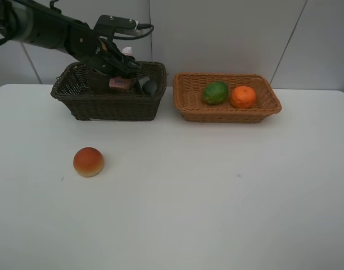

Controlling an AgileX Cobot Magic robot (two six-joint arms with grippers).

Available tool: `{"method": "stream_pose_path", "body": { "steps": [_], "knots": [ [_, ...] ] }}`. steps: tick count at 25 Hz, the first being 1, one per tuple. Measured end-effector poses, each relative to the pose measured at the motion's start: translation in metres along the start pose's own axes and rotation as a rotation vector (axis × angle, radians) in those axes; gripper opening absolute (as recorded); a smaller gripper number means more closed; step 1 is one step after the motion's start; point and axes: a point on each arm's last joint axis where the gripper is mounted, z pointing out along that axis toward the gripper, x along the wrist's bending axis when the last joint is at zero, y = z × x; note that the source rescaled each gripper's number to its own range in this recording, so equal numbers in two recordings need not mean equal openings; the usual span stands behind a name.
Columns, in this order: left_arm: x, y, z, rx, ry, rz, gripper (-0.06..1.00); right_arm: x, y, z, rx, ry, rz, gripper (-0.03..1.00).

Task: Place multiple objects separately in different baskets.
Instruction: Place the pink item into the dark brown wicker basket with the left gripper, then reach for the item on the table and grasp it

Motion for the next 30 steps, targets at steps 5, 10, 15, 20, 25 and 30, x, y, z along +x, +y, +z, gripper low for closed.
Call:
{"method": "stream_pose_path", "body": {
  "steps": [5,10,15,20,25,30],
  "knots": [
    [-0.004,0.000,0.000,0.000,-0.007,0.005,0.98,0.000,0.000,0.000,0.000,0.000,0.000,0.82],
    [-0.005,-0.001,0.000,0.005,-0.008,0.007,0.99,0.000,0.000,0.000,0.000,0.000,0.000,0.82],
    [-0.011,0.003,-0.008,0.027,-0.011,0.019,0.99,0.000,0.000,0.000,0.000,0.000,0.000,0.82],
    [-0.017,-0.004,-0.019,0.146,0.003,0.036,0.99,0.000,0.000,0.000,0.000,0.000,0.000,0.82],
    [-0.014,-0.016,-0.042,0.238,0.021,0.039,0.99,0.000,0.000,0.000,0.000,0.000,0.000,0.82],
    [-0.012,-0.027,-0.079,0.261,0.023,0.031,0.99,0.000,0.000,0.000,0.000,0.000,0.000,0.82]
  ]
}}
